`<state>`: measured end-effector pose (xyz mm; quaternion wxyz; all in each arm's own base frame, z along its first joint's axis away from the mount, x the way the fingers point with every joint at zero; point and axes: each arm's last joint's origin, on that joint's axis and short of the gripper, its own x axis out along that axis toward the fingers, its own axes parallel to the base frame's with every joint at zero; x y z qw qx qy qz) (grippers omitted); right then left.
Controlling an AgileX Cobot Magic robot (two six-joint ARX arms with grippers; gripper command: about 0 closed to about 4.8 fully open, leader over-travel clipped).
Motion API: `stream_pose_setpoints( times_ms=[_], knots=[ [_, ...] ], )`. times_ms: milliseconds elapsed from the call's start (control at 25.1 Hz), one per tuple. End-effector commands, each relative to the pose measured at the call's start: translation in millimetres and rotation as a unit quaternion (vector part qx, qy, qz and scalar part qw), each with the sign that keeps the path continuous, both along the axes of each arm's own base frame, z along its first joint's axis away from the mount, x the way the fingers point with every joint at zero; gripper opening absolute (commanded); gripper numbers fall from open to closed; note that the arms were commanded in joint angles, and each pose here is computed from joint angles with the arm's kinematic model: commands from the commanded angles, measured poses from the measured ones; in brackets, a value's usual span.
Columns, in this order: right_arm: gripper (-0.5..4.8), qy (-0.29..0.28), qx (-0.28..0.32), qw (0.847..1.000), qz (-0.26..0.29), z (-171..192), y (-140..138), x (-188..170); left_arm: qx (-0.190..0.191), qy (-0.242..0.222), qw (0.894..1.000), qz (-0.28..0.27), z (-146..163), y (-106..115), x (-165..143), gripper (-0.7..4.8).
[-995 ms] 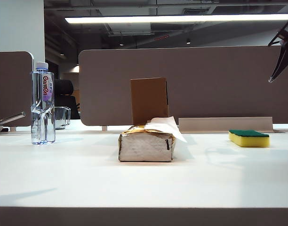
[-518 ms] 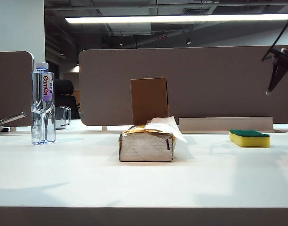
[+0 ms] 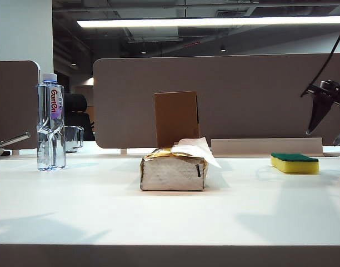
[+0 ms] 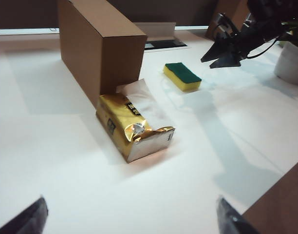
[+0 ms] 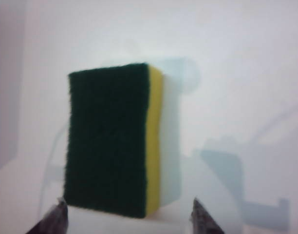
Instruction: Move the sponge from right to left to wipe the table, avoiding obstacles on the table, and finally reaching the bottle of mineral water.
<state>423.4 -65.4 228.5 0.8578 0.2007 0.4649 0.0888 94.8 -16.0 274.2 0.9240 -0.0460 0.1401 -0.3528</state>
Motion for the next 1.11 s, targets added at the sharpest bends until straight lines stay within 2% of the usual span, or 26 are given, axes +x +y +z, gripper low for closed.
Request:
stream_pose_setpoints(
  times_ms=[40, 239, 398, 597, 717, 1115],
  knots=[
    [3.24, -0.016, -0.015, 1.000, -0.001, -2, 3, 6, 0.008, -0.003, 1.000, 0.001, 4, 0, 1, 4.58],
    [3.24, -0.016, -0.017, 1.000, 0.011, -9, 13, 12, 0.036, 0.002, 0.999, 0.004, 7, 1, 5, 4.58],
    [3.23, -0.014, -0.017, 1.000, 0.014, -17, 18, 16, 0.039, 0.014, 0.999, 0.000, 11, 0, 10, 4.58],
    [3.23, -0.006, -0.024, 1.000, 0.016, -29, 27, 22, 0.049, 0.005, 0.999, -0.011, 19, -3, 11, 4.58],
    [3.00, -0.010, -0.031, 0.999, 0.013, -34, 27, 25, 0.049, 0.004, 0.999, -0.022, 19, -6, 10, 4.58],
    [2.91, 0.004, -0.046, 0.999, 0.013, -54, 37, 32, 0.051, 0.008, 0.998, -0.029, 19, -8, 10, 4.58]
  ],
)
